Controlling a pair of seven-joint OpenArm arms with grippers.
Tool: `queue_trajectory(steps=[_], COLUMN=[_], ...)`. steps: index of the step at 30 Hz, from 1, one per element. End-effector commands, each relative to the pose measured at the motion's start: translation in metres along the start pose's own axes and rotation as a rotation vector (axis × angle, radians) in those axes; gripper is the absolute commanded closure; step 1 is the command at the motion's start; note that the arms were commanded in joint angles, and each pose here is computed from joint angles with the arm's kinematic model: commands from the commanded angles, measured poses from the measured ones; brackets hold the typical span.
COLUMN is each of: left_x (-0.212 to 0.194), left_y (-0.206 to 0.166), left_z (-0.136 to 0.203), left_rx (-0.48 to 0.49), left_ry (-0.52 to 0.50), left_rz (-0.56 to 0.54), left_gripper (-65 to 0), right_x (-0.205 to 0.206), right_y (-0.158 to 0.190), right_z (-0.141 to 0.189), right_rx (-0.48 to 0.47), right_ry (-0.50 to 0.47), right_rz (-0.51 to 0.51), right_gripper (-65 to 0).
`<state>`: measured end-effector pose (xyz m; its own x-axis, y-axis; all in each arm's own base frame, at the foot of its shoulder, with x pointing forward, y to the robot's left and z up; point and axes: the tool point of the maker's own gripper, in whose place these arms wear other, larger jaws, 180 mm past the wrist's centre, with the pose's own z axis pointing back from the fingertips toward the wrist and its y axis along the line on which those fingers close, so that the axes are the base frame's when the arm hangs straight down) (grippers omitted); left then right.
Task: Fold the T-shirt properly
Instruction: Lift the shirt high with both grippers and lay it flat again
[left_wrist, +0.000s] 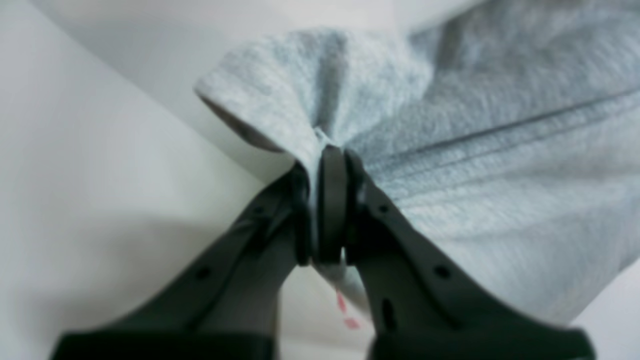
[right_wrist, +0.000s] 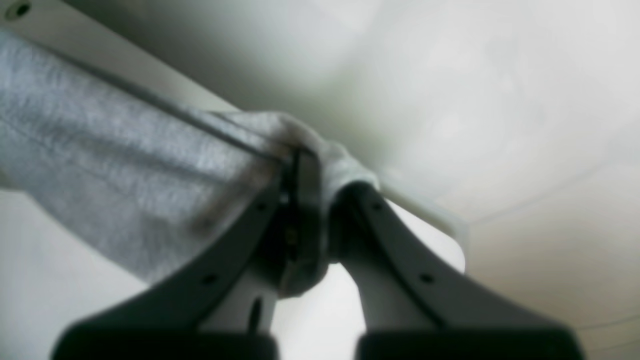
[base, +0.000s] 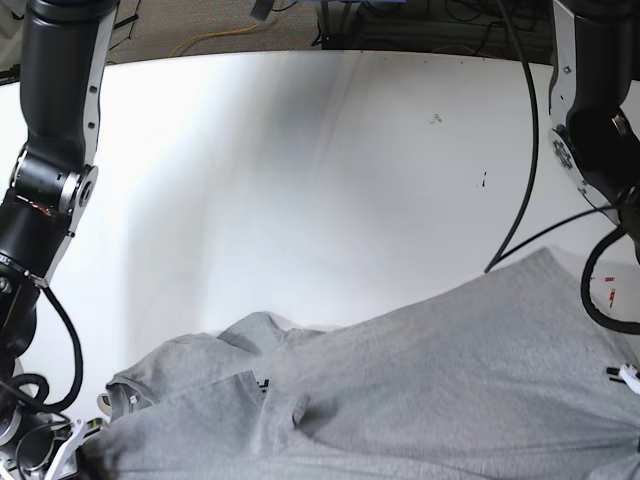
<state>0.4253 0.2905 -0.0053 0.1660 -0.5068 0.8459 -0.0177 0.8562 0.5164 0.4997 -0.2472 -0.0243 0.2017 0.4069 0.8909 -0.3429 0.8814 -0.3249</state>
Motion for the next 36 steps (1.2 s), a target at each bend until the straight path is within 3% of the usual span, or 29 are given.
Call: queue_trajectory(steps=[1,6,11,25,36], left_x=[0.037,0.063,0.065,-0.025,-0.141], left_y=[0.038,0.055,0.045,-0.032,-0.086], left_z=[0.003,0.002,-0.002,0.009,0.040], left_rx=[0.071,0.085,0.061,-0.068,-0.184], left_ry=[-0.076,-0.119,-0.123,0.037,0.274], left_rz=[-0.001,-0.010,-0.047,-0.196,-0.116], left_gripper=[-0.1,-0.1,-0.3,-0.1,0.0], right_x=[0.037,0.063,0.056,-0.099,-0.201], right_y=[-0.034,-0.045,-0.034,0.020,0.076], right_z=[0.018,0.029,0.021,0.017,0.048], right_rx=[-0.068,-0.083,-0.066,-0.007,0.093], right_ry=[-0.072,-0.117,-0.062,0.132,0.260], right_rz=[-0.008,-0.004,0.032,-0.063,-0.208], right_gripper=[0.0,0.0,0.0,0.0,0.0])
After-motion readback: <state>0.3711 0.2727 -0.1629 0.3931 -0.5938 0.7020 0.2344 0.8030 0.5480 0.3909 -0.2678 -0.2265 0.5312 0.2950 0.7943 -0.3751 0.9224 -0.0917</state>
